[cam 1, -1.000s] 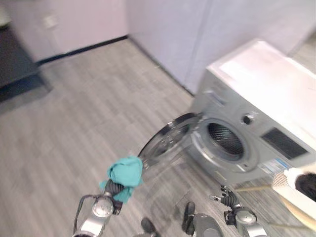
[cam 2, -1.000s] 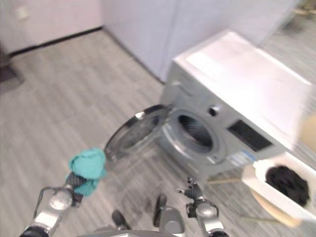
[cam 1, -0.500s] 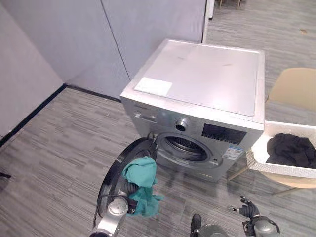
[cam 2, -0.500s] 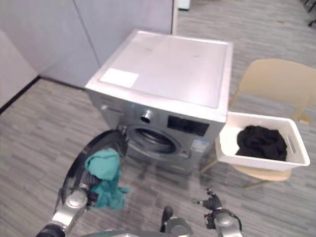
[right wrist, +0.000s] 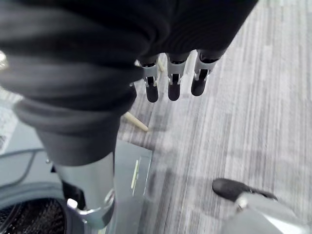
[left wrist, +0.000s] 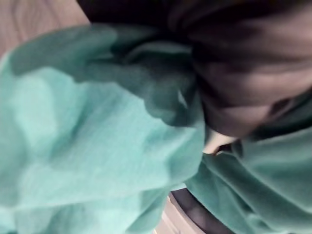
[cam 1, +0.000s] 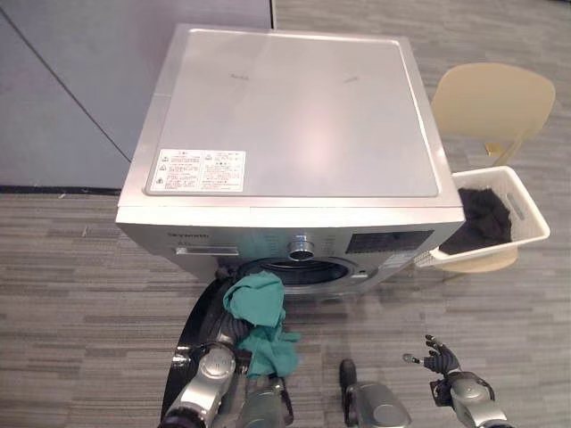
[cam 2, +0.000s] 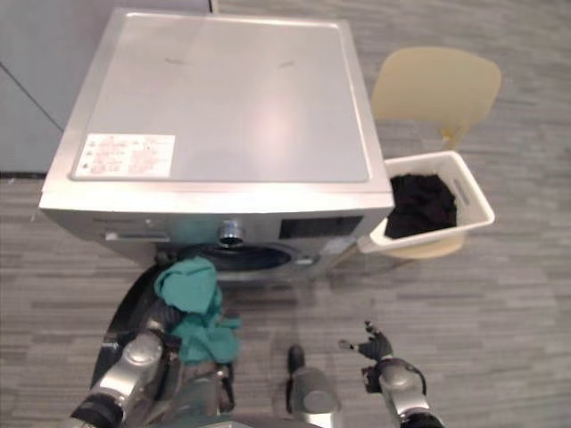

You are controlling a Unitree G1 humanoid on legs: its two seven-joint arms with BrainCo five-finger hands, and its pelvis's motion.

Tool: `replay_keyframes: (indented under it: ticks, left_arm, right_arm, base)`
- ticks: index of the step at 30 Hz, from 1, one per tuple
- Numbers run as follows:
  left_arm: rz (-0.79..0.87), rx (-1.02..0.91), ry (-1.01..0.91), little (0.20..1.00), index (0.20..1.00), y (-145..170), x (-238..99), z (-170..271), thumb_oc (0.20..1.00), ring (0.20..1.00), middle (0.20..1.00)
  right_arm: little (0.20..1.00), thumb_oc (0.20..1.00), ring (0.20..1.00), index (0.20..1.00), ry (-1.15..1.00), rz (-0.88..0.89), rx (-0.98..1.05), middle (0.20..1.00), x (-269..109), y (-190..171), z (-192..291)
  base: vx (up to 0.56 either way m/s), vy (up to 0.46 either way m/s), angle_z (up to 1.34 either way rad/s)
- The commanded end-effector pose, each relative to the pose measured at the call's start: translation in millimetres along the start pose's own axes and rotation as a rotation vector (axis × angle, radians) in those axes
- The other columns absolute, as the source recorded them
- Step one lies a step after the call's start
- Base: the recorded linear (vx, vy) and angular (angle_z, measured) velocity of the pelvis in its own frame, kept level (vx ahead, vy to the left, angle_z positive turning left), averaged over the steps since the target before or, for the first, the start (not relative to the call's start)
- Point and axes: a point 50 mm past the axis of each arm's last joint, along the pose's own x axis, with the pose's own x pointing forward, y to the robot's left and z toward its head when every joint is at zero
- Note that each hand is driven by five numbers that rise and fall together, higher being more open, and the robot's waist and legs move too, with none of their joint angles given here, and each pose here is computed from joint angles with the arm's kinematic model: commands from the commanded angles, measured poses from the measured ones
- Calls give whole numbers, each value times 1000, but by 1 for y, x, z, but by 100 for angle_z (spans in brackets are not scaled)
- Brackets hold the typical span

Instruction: Grab the laundry basket,head to the washer,open it,put in the laundry and shut it.

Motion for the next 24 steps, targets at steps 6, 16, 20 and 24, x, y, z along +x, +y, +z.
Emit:
replay_keyframes:
  ticks: [6, 16, 20, 24]
  left_arm:
    - [159, -28, -261, 200, 200, 32, 14, 65, 200, 200, 200]
    - [499, 103, -681, 200, 200, 84, 13, 206, 200, 200, 200]
    - [670, 213, -822, 200, 200, 112, -1, 262, 200, 200, 200]
    - [947, 365, -971, 200, 200, 148, -34, 334, 200, 200, 200]
  right_arm:
    - [1000, 1000, 1000, 1000, -226, -51, 30, 1000, 9, -11, 64]
    - [1000, 1000, 1000, 1000, -608, -130, 119, 1000, -9, -26, 154]
    - [1000, 1000, 1000, 1000, -665, -123, 138, 1000, -15, -27, 158]
    - [1000, 1000, 1000, 1000, -684, -92, 156, 1000, -15, -22, 156]
  base:
    - [-76, -25, -32]
    - [-106, -77, -4]
    - [-8, -42, 7]
    - [9, -64, 0]
